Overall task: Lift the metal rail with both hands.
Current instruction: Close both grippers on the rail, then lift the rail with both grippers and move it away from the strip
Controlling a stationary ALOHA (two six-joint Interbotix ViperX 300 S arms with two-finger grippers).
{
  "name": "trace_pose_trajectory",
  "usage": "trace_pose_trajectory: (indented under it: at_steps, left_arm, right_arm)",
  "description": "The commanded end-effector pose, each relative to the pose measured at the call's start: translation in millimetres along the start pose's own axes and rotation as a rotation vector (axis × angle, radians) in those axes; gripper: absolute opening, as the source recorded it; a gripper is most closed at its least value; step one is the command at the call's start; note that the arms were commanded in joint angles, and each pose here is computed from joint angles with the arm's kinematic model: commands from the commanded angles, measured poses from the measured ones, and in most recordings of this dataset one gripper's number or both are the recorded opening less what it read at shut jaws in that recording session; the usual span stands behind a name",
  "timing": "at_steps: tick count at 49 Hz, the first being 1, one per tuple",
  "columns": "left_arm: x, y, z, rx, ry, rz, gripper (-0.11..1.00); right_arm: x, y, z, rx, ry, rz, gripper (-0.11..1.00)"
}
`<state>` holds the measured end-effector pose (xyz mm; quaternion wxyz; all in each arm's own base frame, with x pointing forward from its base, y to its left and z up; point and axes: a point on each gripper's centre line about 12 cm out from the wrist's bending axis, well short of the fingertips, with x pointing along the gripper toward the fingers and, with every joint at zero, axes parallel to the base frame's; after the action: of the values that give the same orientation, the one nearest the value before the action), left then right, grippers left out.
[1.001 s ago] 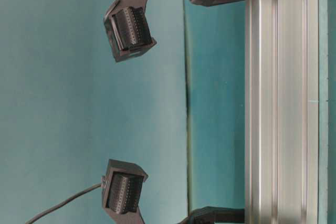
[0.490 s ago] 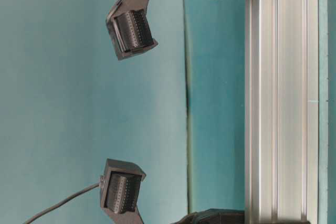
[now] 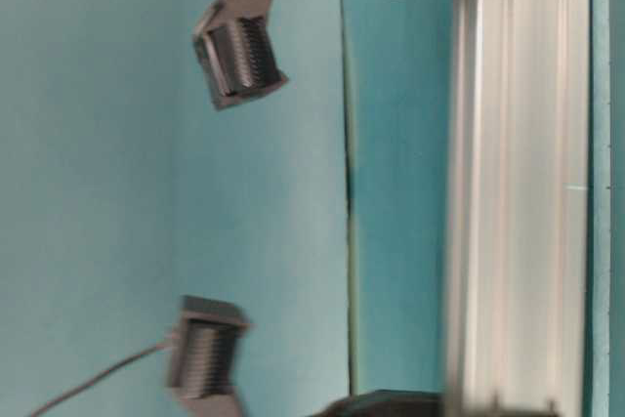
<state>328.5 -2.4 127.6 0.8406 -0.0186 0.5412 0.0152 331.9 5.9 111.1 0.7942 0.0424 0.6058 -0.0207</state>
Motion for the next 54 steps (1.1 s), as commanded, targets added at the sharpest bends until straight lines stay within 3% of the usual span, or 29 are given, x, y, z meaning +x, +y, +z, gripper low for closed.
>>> trace_pose_trajectory:
  at_steps: [1, 35, 54]
  left_arm:
    - [-22, 0, 14, 0.0, -0.038, 0.001, 0.36]
    - [-123, 0, 43, -0.006, -0.051, 0.008, 0.36]
    - [-165, 7, 52, -0.038, -0.046, 0.019, 0.36]
  right_arm:
    - [-14, 1, 7, 0.011, -0.029, 0.005, 0.38]
    - [-116, 2, 26, 0.031, 0.039, 0.006, 0.38]
    - [-172, 4, 48, 0.034, 0.027, 0.009, 0.38]
